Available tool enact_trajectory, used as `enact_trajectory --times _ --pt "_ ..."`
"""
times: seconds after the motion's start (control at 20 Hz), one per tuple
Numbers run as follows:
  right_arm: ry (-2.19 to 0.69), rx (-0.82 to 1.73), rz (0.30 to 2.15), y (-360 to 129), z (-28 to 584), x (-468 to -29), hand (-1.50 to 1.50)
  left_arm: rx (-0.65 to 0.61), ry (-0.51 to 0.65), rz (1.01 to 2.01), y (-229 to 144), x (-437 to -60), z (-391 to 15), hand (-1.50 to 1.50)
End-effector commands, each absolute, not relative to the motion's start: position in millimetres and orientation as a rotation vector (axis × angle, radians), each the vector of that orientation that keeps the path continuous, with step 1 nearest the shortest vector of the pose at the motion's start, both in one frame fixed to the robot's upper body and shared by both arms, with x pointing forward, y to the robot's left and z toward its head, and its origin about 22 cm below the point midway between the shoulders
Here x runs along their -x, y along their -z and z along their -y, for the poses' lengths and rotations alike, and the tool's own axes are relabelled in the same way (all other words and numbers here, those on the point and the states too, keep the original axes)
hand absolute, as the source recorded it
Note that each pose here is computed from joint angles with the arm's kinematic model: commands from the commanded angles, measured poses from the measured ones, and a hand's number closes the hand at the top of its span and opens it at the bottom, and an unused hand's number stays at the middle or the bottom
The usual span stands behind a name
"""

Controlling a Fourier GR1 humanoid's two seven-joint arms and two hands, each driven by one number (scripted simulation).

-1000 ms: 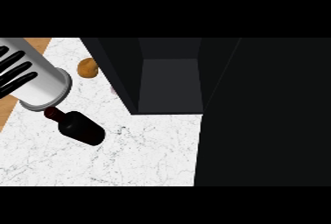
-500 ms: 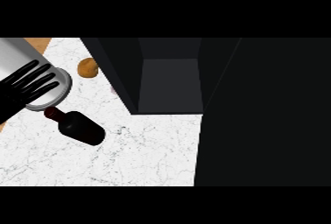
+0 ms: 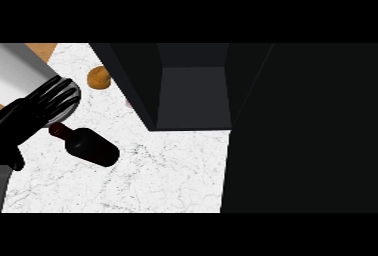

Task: Pick up the wine, place it into the cabinet and close the cabinet

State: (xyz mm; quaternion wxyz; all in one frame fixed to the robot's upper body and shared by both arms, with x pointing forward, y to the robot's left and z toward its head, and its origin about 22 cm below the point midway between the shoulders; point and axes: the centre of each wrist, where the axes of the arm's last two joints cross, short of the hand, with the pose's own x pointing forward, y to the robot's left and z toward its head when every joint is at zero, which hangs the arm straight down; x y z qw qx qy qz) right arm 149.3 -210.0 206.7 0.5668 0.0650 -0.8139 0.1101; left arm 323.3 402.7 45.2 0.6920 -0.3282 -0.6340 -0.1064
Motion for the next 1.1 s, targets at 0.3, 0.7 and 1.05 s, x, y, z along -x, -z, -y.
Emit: enact_trajectory --times 0.3,0.7,1.05 --pt "-0.241 -0.229 1.951 -214 212 -124 -1.5 0.732 0.254 1.386 -8 -331 -387 -1.5" --pt "-0.259 -0.236 1.952 -214 221 -139 -1.5 0.797 0.273 1.37 19 -325 -388 -1.5" --pt "-0.256 -0.216 1.941 -217 211 -121 -1.5 0.771 0.267 1.363 22 -323 -404 -1.5"
